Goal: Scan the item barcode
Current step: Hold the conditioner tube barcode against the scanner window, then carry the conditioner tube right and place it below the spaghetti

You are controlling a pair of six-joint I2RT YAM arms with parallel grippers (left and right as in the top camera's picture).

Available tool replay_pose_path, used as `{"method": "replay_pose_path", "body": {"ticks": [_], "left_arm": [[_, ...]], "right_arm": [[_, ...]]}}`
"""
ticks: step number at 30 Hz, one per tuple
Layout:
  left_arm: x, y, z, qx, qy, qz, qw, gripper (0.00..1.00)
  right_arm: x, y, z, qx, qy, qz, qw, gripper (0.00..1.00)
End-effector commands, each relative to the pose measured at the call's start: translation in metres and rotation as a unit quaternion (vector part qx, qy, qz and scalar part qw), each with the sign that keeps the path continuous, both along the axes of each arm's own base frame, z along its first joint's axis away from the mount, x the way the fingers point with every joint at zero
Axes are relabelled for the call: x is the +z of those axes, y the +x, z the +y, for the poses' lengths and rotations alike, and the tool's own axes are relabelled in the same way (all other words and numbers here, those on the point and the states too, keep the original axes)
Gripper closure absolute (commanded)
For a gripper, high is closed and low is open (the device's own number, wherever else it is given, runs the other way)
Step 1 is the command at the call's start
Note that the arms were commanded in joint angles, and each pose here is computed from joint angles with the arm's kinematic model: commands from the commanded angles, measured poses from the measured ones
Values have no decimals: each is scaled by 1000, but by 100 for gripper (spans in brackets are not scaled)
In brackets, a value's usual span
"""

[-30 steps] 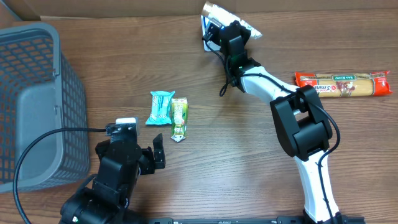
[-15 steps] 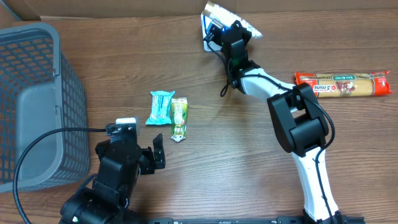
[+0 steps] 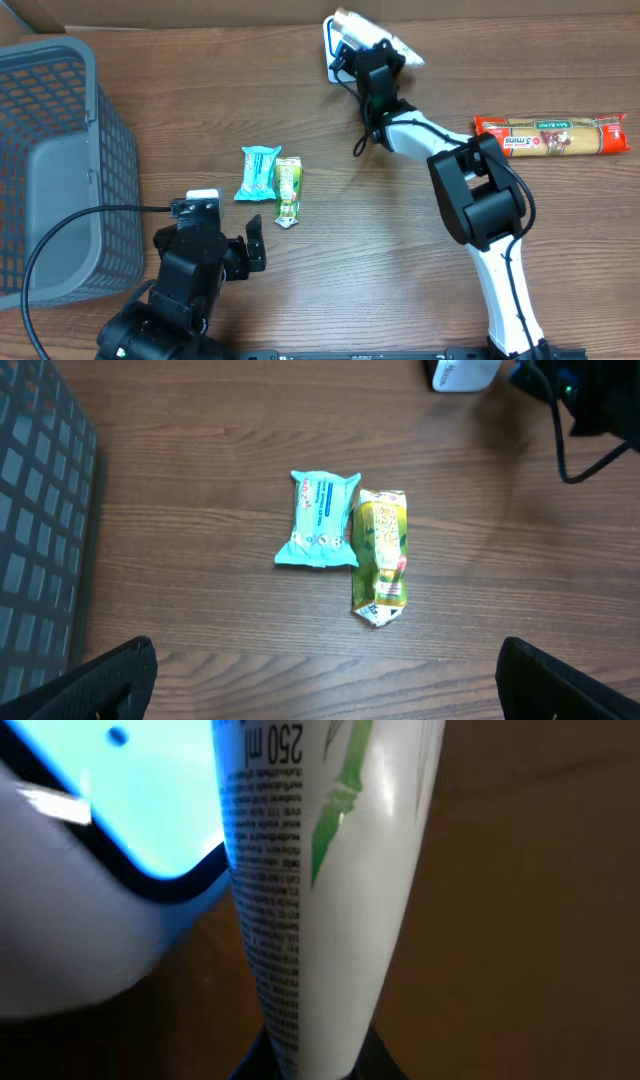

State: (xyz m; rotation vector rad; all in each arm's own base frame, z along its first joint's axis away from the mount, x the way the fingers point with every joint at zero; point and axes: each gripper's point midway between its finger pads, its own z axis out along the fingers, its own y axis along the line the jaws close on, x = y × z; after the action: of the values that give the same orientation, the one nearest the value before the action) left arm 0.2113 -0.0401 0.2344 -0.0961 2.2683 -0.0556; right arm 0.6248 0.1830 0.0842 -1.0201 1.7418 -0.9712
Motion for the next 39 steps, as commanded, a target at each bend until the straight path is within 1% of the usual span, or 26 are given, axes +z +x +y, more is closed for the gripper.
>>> {"method": "replay_pose_path", "body": {"ticks": [1,2,4,6,8,9,12,13,14,15,16,17,21,22,23,25,26,27,28,31,36,37,39], "left_arm": [[-2,1,1,6,0,0,1000,0],[-2,1,1,6,0,0,1000,1],[-2,1,1,6,0,0,1000,0],[-2,1,1,6,0,0,1000,1],[-2,1,1,6,0,0,1000,0],[-2,1,1,6,0,0,1000,0],[-2,1,1,6,0,0,1000,0],[-2,1,1,6,0,0,1000,0],[-2,1,1,6,0,0,1000,0],[-2,1,1,6,0,0,1000,0],[-2,1,1,6,0,0,1000,0],[-2,1,1,6,0,0,1000,0],[-2,1,1,6,0,0,1000,0],[-2,1,1,6,0,0,1000,0],[-2,1,1,6,0,0,1000,0],[-2,1,1,6,0,0,1000,1],[-2,1,1,6,0,0,1000,0],[-2,1,1,6,0,0,1000,0],[-2,1,1,6,0,0,1000,0],[-2,1,1,6,0,0,1000,0],[-2,1,1,6,0,0,1000,0],[-2,1,1,6,0,0,1000,0],[-2,1,1,6,0,0,1000,0]], "right_arm": [[111,-9,-7,-41,111,-71,991,96],[143,-24,-14,-56,153,-68,984,96],[171,-44,-24,-78,203,-62,974,96],[191,-70,-35,-112,274,-48,954,96],[200,-100,-42,-138,349,-12,927,96],[200,-119,-46,-156,405,21,901,96],[189,-159,-61,-214,507,102,829,96],[181,-174,-74,-252,540,133,792,96],[174,-184,-84,-283,557,150,766,96],[166,-194,-98,-325,575,162,733,96],[155,-205,-118,-382,591,167,690,96],[147,-212,-135,-424,598,163,660,97],[110,-234,-204,-563,618,109,538,96],[101,-240,-218,-595,624,89,499,96],[89,-249,-234,-632,630,63,447,96],[68,-265,-258,-686,632,17,359,96],[57,-271,-267,-703,632,-2,327,96],[46,-275,-276,-713,633,-19,301,96],[26,-277,-290,-716,639,-42,277,96],[0,-269,-299,-698,659,-61,274,96],[-29,-257,-303,-665,683,-88,291,96],[-33,-255,-302,-659,686,-88,295,95],[-37,-258,-301,-661,683,-89,299,85]]}}
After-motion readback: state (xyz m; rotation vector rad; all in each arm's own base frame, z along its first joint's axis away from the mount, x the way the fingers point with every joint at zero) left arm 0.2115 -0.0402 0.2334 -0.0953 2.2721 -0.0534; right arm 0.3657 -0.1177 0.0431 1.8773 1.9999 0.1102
